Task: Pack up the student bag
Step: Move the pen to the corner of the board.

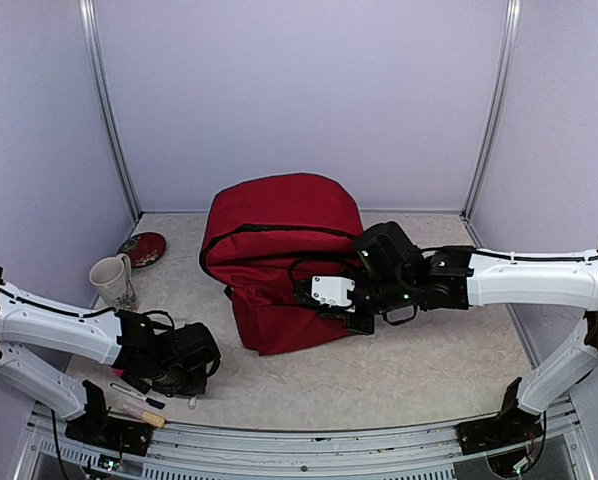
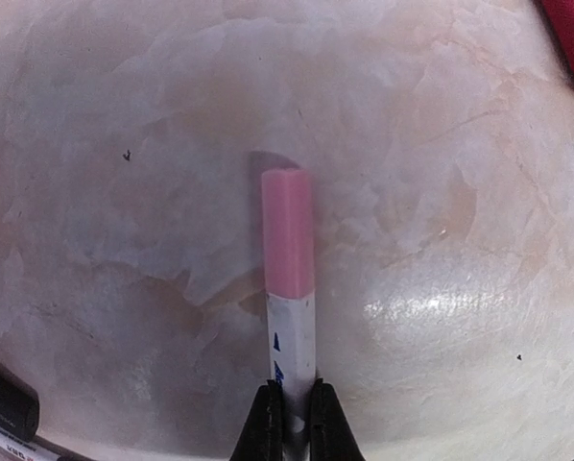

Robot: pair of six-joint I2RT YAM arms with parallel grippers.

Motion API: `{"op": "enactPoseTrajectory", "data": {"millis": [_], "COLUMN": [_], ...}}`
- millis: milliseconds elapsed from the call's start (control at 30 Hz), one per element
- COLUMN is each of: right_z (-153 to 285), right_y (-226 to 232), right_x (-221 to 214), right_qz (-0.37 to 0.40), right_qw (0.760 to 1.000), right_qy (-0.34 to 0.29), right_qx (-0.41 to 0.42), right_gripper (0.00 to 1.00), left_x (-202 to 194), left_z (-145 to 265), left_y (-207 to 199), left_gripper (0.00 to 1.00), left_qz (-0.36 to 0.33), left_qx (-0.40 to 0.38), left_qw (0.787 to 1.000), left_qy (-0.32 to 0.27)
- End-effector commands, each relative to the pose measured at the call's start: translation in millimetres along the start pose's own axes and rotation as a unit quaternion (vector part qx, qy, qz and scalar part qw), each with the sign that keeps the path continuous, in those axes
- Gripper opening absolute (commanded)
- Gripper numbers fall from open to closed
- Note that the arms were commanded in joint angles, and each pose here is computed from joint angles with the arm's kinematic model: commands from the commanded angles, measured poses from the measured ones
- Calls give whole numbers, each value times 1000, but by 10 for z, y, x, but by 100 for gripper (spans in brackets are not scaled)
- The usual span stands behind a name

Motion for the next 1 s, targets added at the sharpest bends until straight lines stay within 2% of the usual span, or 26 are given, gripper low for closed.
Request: {"op": "enactPoseTrajectory", "data": {"millis": [0,367,600,700,767,967], "right_z": [140,140,151,149,146,153], "right_y": [-69,-86,-86,-89,-90,-99], "right_x": [87,93,102,108,107,106], "right_qz": [-6,-7,-7,-8,-9,-16], "right_qw": [999,999,999,999,999,999], "right_qy": [-28,-30,-32,-33,-31,-28], "right_qx": [-18,-19,-17,-16,-16,-21], "right_gripper": [0,0,0,0,0,0], "left_x": [-63,183,106,78,48,-30], "left_z": [-39,350,231,155,92,-33], "left_y": [33,-41,47,22,-1,-104], "left_gripper": [0,0,0,21,27,23], "left_qz": [-8,0,-3,-10,-14,-21], "left_qx": [-13,-63,-16,-12,-19,-65], "left_qw": [1000,996,999,1000,1000,998], "left_qy": [27,-70,-37,-20,-7,13]}}
Point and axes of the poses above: each gripper's point midway between its finger pads, its own z axis back along the fingers, its own y axis along the line the jaws close on, x = y × z, the point moved 9 cm from there along z, back along the fingers, and after that the axes turned 1 degree about -z, right-handed, at the moved point
